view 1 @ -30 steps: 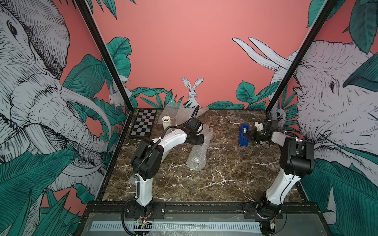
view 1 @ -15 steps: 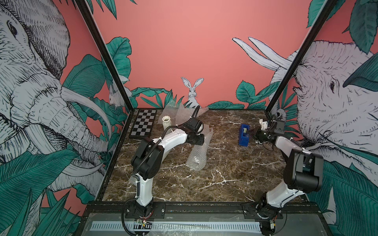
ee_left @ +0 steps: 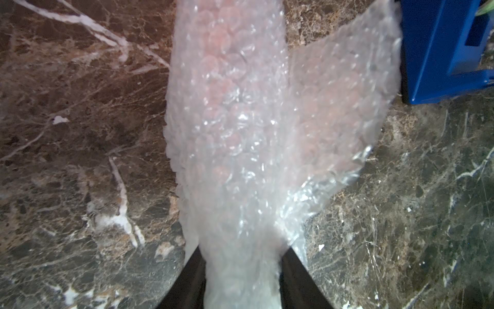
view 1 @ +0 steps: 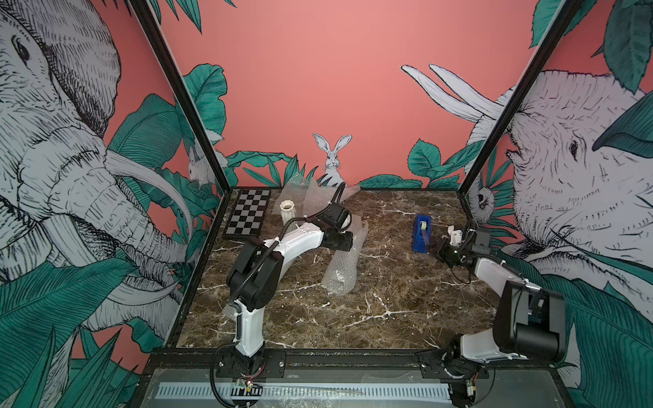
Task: Wrap vases in bubble wrap
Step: Tear off the tape using the Tape Cutter.
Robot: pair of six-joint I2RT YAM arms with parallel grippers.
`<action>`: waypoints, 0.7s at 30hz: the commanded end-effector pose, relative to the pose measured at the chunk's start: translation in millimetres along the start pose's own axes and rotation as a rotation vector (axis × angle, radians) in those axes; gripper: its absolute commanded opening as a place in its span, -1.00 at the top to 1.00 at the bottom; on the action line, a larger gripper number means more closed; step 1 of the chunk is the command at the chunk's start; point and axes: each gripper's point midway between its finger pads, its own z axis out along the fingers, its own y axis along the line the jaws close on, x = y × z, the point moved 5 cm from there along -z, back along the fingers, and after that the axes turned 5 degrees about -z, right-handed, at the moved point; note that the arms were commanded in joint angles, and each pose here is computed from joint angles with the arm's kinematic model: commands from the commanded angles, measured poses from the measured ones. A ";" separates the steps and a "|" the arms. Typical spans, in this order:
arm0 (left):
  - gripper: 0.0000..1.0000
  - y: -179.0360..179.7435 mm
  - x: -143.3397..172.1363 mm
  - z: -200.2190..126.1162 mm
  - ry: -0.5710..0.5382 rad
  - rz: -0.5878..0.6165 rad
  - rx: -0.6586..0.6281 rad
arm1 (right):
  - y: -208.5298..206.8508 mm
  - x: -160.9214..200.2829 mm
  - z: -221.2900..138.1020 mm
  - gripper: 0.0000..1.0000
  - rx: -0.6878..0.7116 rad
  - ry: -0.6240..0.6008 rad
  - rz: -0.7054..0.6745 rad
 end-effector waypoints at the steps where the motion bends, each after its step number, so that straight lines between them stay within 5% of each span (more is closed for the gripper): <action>1: 0.16 12.0 31.4 21.1 0.125 -0.014 -0.067 | -7.2 13.2 7.7 1.00 0.029 0.027 -0.003; 11: 0.16 7.3 29.2 18.5 0.121 -0.001 -0.058 | -35.3 21.0 48.7 1.00 0.122 0.055 0.098; 21: 0.17 6.2 26.3 18.3 0.123 0.027 -0.062 | -21.3 20.4 67.6 1.00 0.044 0.061 0.087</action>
